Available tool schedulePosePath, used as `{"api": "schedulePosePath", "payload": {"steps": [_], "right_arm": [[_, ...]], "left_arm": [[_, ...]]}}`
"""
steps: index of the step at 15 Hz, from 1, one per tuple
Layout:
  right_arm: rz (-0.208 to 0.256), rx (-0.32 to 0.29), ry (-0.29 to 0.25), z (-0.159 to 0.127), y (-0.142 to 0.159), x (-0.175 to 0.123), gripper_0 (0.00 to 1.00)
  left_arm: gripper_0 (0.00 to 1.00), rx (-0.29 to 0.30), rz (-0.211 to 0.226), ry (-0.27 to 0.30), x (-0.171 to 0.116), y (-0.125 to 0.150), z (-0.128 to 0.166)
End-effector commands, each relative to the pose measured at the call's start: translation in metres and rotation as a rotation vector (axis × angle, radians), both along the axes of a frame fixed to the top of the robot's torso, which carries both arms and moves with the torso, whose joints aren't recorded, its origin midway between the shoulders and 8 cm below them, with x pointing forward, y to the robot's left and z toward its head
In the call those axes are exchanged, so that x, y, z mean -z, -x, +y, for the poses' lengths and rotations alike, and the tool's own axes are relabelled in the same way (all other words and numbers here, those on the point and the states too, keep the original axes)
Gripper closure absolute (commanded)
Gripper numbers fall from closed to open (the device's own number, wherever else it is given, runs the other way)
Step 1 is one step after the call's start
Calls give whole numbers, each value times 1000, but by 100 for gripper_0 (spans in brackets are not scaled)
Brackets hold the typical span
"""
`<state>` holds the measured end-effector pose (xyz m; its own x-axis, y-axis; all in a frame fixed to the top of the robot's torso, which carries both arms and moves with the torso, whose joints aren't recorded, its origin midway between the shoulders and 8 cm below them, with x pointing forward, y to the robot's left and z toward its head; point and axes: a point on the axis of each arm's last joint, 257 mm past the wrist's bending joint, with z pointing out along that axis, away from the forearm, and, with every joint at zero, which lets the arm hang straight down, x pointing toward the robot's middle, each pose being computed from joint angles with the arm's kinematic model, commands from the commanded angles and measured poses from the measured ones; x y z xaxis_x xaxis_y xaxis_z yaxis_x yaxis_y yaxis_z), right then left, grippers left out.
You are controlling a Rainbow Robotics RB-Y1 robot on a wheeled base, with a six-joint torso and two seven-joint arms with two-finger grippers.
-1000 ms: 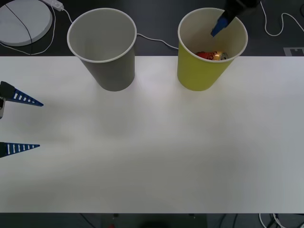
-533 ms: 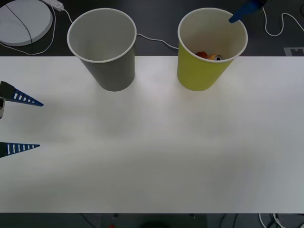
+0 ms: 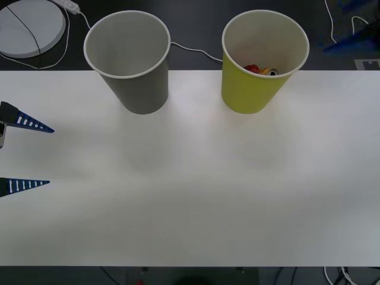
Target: Put the can into the green bin and the plastic bottle into the gray bin
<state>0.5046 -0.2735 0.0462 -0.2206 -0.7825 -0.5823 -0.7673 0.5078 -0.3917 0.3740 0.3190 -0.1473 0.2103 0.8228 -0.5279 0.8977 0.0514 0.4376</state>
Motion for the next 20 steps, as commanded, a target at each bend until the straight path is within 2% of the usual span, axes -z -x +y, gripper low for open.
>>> {"api": "schedulePosePath", "payload": {"steps": [1, 7, 13, 15, 20], "right_arm": [[-46, -89, 55, -12, 22, 14, 0], [-38, -270, 70, -32, 73, 61, 0], [-18, -418, 99, -52, 108, 116, 0], [-21, -440, 109, -58, 114, 129, 0], [10, -423, 95, -64, 121, 163, 0]], "left_arm": [[0, 0, 0, 0, 0, 0, 0], [0, 0, 0, 0, 0, 0, 0], [0, 0, 0, 0, 0, 0, 0], [0, 0, 0, 0, 0, 0, 0], [0, 0, 0, 0, 0, 0, 0]]}}
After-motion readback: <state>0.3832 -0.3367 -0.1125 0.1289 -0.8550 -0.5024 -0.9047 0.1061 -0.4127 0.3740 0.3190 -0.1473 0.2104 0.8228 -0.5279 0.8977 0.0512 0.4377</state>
